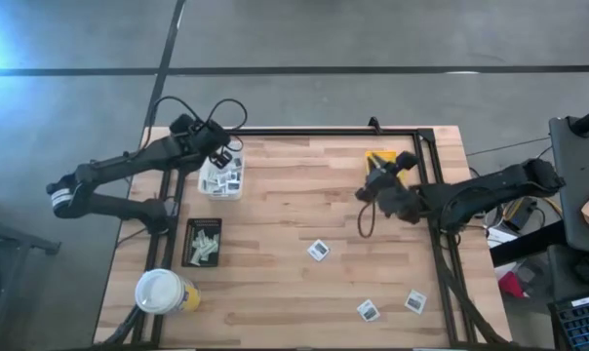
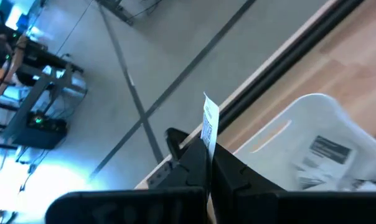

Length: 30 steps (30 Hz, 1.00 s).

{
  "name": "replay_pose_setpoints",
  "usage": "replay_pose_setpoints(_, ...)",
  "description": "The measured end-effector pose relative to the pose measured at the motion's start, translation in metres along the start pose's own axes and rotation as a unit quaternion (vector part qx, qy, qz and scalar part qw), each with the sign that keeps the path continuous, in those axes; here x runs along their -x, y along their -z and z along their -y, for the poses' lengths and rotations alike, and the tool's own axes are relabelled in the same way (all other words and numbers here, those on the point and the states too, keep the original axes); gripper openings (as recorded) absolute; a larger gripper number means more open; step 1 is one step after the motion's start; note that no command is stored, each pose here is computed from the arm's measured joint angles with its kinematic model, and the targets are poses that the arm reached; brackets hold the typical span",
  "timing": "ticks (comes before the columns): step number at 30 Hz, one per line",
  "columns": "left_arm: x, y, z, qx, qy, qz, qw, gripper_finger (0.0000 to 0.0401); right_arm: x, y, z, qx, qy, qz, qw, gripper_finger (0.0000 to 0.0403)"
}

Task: Pick & Place First Aid Supplies
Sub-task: Put the gray towelette pack into the white bin

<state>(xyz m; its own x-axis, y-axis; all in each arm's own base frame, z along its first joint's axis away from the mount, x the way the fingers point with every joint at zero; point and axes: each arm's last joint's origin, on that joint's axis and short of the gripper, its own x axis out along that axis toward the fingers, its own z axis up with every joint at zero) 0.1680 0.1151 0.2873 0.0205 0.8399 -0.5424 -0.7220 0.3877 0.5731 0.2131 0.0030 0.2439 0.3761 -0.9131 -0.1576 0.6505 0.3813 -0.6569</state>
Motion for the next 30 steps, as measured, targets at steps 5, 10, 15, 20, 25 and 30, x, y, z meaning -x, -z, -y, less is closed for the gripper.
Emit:
replay_pose_setpoints(5, -0.009, 0.005, -0.003, 0.007, 0.000, -0.019, 1.000, 0.0000, -0.017, 0.007, 0.023, -0.037, 0.045, -0.030, 0.998, 0.0066)
replay_pose_setpoints(10, -0.019, 0.014, 0.002, 0.013, 0.094, -0.040, 0.995, 0.0000, -0.030, 0.012, 0.035, -0.077, 0.029, -0.042, 0.996, 0.0066)
replay_pose_setpoints(15, -0.025, 0.021, 0.007, 0.025, 0.207, -0.057, 0.976, 0.0000, -0.039, 0.013, 0.036, -0.086, -0.053, -0.035, 0.994, 0.0066)
replay_pose_setpoints(20, -0.027, 0.023, 0.010, 0.040, 0.243, -0.060, 0.967, 0.0000, -0.043, 0.012, 0.034, -0.095, -0.081, -0.029, 0.992, 0.0066)
replay_pose_setpoints(25, -0.031, 0.031, 0.016, 0.053, 0.255, -0.079, 0.962, 0.0000, -0.043, 0.011, 0.030, -0.122, -0.124, -0.022, 0.985, 0.0066)
replay_pose_setpoints(30, -0.038, 0.045, 0.025, 0.064, 0.264, -0.099, 0.957, 0.0000, -0.040, 0.009, 0.025, -0.134, -0.227, -0.002, 0.965, 0.0066)
